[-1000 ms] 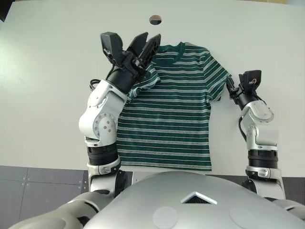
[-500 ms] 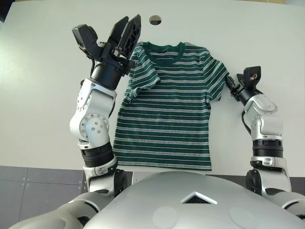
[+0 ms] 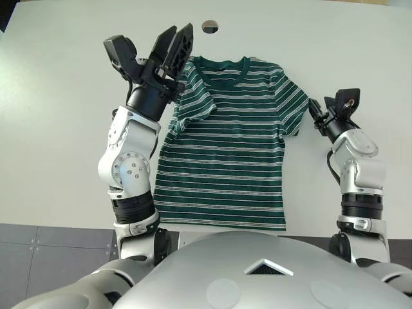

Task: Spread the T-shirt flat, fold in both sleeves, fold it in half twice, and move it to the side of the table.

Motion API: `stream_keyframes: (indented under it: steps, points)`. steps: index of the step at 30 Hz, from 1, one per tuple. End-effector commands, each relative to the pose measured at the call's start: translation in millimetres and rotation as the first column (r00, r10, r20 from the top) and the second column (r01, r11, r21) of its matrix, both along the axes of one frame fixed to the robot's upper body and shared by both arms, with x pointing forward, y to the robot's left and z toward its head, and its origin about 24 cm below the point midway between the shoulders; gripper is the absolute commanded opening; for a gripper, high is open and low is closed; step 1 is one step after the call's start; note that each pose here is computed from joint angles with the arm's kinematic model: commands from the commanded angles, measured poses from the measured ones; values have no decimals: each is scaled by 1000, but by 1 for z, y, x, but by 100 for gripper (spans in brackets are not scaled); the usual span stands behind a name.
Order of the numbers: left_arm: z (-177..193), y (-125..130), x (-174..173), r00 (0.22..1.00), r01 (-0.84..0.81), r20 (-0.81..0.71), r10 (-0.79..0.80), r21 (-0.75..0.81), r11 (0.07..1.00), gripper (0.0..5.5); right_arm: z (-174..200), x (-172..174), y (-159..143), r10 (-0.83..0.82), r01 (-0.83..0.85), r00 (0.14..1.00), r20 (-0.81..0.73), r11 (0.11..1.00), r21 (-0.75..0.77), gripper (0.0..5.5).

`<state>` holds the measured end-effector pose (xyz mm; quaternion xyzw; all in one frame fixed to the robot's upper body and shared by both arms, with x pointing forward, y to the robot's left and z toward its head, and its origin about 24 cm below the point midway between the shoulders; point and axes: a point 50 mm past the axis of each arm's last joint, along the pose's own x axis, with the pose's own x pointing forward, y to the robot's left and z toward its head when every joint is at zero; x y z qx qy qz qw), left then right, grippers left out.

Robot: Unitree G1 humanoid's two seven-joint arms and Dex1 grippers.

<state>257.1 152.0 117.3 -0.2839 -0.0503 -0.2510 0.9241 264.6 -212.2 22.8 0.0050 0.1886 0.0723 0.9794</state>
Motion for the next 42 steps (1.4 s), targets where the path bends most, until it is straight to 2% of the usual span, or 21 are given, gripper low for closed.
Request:
stream_keyframes:
  steps: [1, 10, 17, 21, 24, 29, 35, 42]
  points:
    - [0, 2, 3, 1000, -12, -1, 12, 27, 1000, 233, 1, 5, 9, 25, -25, 1000, -4, 1000, 11, 228]
    - [8, 2, 0, 1000, -14, 28, 13, 17, 1000, 233, -31, 1, 7, 41, -38, 987, -157, 999, 19, 228]
    - [4, 6, 3, 999, -36, 11, 35, 19, 999, 233, -33, -12, 33, 178, -174, 971, -158, 984, 39, 119]
    - [3, 7, 3, 999, -40, 7, 40, 18, 999, 233, -33, -14, 33, 174, -169, 972, -156, 985, 42, 46]
    - [0, 8, 3, 999, -48, 1, 48, 24, 999, 233, -28, -12, 30, 151, -147, 980, -128, 988, 41, 13]
    - [-2, 8, 3, 999, -49, -3, 49, 25, 998, 233, -12, -7, 27, 135, -134, 989, -52, 991, 27, 13]
    - [-5, 5, 3, 999, -43, -4, 43, 30, 999, 233, 24, 5, 59, 237, -240, 969, 67, 970, 40, 13]
    - [-8, 2, 2, 999, -33, -6, 34, 41, 999, 233, 21, 13, 91, 314, -317, 948, 47, 945, 76, 13]
